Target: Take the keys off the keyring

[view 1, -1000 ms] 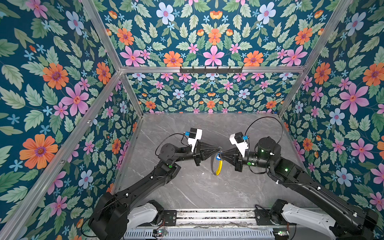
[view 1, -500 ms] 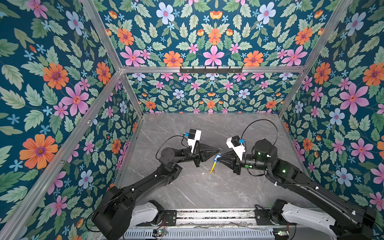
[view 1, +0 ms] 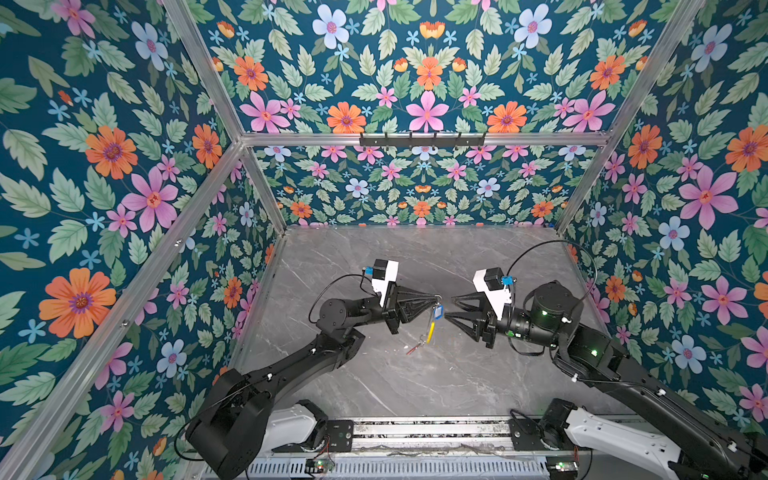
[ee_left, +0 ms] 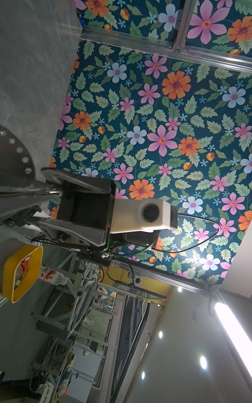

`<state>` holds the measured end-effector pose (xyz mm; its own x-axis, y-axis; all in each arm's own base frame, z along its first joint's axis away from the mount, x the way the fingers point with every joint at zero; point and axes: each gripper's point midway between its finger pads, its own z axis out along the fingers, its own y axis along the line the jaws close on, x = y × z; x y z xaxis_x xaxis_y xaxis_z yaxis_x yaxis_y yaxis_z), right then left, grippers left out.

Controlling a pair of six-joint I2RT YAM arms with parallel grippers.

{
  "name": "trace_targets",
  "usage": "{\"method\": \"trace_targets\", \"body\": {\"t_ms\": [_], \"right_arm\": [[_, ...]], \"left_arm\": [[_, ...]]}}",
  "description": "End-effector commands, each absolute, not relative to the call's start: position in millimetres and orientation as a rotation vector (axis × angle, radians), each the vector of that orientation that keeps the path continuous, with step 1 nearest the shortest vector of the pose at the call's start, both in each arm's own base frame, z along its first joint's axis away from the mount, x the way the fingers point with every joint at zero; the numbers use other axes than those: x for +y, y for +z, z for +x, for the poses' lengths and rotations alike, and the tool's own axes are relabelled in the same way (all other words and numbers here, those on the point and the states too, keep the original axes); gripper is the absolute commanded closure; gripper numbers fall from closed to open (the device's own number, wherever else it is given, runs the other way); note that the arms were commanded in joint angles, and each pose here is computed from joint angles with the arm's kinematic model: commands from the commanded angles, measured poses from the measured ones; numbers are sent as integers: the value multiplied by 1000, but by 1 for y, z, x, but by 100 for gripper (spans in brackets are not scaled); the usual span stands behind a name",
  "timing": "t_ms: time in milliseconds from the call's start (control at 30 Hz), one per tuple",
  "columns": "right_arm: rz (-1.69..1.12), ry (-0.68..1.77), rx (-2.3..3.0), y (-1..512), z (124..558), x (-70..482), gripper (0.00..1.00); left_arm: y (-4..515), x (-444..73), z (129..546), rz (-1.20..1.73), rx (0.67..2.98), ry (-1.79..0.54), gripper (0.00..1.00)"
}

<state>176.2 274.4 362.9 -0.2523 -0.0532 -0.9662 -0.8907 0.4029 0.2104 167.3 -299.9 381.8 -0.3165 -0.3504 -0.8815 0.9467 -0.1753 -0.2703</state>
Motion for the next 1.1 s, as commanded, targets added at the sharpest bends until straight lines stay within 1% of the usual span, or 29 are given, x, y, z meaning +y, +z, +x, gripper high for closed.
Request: {"method": "trace_targets", "body": {"t_ms": [0,100,200,433,500,667,733,833,1067], "right_arm": [[-785,1025,1550,389,184,276,55],[-724,1068,1524,399,191,274,55],[-680,1204,1516,406,196,270,55],[-786,1346,1492,402,181,284,57],[-797,1359,1494,402,181,286,60],[-811,1367,1517,397,183,290,72],[-820,1378,1516,396,181,291,74],[-834,1388,1514,396,180,293,80],[-848,1388,1529,390,179,296,88]], "left_arm": [[391,-295,159,863,984,-1676,100],[392,-294,158,864,977,-1683,100],[392,-293,159,857,977,-1676,100],[392,-291,163,843,983,-1670,100],[391,-291,164,841,984,-1667,100],[392,-291,164,835,982,-1670,100],[392,-291,165,832,983,-1667,100],[392,-291,166,825,985,-1666,100],[392,-291,168,815,989,-1663,100]]}}
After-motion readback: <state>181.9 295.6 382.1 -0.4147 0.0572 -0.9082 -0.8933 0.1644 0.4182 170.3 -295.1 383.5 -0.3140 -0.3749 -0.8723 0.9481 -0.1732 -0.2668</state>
